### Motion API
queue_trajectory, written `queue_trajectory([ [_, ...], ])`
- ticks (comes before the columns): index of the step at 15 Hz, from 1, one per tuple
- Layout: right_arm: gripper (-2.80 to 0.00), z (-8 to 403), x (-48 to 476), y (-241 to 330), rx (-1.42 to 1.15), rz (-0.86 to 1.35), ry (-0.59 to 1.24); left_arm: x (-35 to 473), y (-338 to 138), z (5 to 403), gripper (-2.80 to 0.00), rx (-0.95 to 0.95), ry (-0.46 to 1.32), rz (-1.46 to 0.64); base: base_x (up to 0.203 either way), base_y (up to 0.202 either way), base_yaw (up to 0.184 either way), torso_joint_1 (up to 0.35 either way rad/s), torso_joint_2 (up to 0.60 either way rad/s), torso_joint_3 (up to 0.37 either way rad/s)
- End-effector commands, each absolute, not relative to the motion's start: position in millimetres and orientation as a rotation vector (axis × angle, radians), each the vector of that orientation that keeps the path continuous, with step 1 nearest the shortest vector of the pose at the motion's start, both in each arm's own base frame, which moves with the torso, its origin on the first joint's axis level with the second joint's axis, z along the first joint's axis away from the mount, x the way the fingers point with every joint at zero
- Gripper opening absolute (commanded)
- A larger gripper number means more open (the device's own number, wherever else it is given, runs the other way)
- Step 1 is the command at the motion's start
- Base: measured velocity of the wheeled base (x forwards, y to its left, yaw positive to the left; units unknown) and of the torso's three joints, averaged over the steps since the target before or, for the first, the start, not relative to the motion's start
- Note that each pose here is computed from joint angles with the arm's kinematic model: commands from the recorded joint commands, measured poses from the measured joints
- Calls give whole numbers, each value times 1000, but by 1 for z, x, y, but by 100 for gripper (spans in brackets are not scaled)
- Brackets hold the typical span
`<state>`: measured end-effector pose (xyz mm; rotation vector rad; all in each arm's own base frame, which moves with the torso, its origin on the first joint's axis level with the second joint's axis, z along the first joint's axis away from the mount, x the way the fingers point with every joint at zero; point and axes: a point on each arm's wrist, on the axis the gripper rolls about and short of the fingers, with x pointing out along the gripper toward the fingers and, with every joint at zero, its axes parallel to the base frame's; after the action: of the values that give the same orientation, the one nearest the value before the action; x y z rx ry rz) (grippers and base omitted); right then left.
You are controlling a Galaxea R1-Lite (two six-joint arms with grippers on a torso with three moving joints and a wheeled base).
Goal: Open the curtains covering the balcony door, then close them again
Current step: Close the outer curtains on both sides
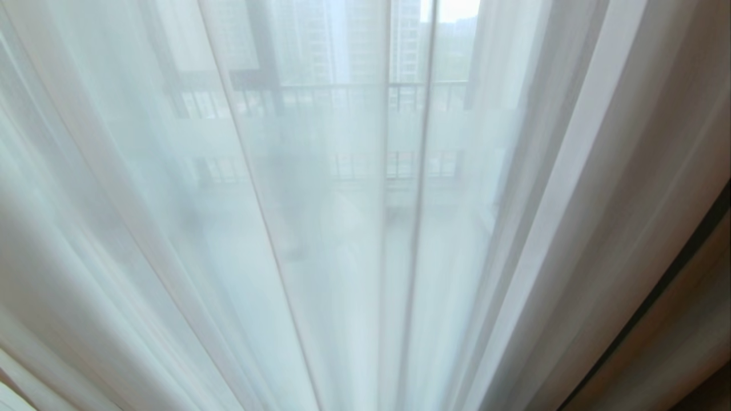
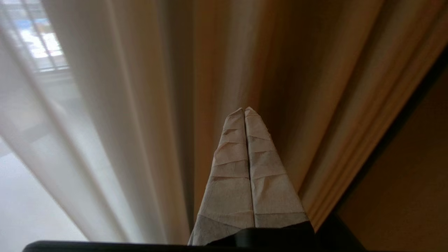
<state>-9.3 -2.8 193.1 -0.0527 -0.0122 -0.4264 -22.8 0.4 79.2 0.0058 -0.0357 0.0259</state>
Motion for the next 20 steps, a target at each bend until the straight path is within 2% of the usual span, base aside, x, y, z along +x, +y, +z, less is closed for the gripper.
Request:
queue_trajectory([
  [1, -280, 222, 14, -10, -49, -554, 54, -23, 0, 79, -280, 6, -37, 26, 0, 0, 0, 0, 0, 0],
  [4, -280, 260, 31, -19, -48, -609, 45, -23, 0, 79, -280, 6, -35, 26, 0, 0, 0, 0, 0, 0],
  [5, -98, 269, 34, -21, -52, -611, 38, -23, 0, 79, -280, 6, -37, 27, 0, 0, 0, 0, 0, 0],
  [6, 0, 279, 36, -23, -58, -614, 23, -23, 0, 79, -280, 6, -36, 26, 0, 0, 0, 0, 0, 0],
  [14, 0, 333, 56, -41, -170, -724, -41, -23, 0, 79, -280, 6, -35, 26, 0, 0, 0, 0, 0, 0],
  [20, 0, 360, 90, -68, -133, -744, -48, -23, 0, 79, -280, 6, -36, 26, 0, 0, 0, 0, 0, 0],
])
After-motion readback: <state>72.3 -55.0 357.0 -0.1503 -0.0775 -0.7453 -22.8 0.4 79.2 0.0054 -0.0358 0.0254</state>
